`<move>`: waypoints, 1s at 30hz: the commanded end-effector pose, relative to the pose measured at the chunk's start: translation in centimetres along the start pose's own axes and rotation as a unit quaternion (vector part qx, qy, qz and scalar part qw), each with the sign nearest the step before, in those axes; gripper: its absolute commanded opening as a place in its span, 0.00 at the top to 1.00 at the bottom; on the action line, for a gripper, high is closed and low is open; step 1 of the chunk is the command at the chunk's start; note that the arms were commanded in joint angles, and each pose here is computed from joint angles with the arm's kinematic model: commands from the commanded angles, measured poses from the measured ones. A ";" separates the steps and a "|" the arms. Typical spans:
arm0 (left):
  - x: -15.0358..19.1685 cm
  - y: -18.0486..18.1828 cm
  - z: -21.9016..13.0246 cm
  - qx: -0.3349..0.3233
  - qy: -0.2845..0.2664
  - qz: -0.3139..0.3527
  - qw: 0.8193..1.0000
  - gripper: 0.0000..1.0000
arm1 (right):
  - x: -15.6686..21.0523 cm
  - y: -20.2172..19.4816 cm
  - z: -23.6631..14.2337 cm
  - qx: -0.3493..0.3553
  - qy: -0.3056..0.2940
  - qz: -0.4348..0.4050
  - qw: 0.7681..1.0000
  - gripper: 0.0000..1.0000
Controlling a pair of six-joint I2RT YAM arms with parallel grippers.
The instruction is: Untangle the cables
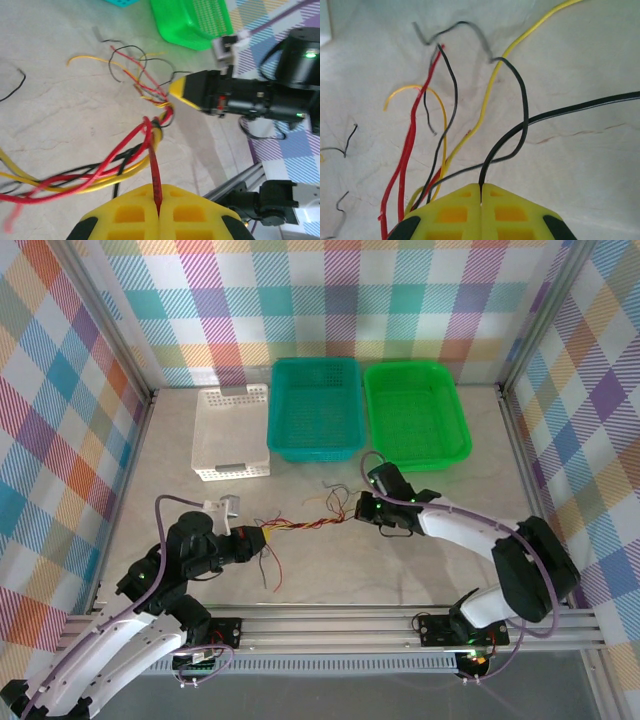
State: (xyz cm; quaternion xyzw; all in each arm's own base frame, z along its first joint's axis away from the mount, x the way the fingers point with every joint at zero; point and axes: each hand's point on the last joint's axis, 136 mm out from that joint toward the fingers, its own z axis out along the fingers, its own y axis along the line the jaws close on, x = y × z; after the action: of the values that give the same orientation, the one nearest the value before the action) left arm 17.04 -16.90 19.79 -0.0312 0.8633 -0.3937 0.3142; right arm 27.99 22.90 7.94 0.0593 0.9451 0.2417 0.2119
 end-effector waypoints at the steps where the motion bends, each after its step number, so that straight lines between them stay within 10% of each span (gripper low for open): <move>1: -0.5 1.8 -0.2 -0.051 -0.016 -0.023 0.998 1.00 | -0.1 -3.0 -1.4 0.052 -0.022 -0.011 0.998 1.00; 17: -2.3 4.8 -3.7 -0.167 -0.061 -0.018 0.984 1.00 | -3.0 -11.2 -10.3 0.082 -0.087 0.076 0.990 1.00; 30: -10.4 1.0 -18.0 -0.217 -0.264 0.061 0.938 1.00 | -1.9 -16.6 -12.1 0.123 -0.103 0.168 0.973 1.00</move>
State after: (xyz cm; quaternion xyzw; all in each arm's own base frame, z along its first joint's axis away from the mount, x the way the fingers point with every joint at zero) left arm 16.05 -4.44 31.93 -0.1420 0.8233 -0.2235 0.5020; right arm 25.04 2.93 10.55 0.2692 0.9139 0.1525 0.2626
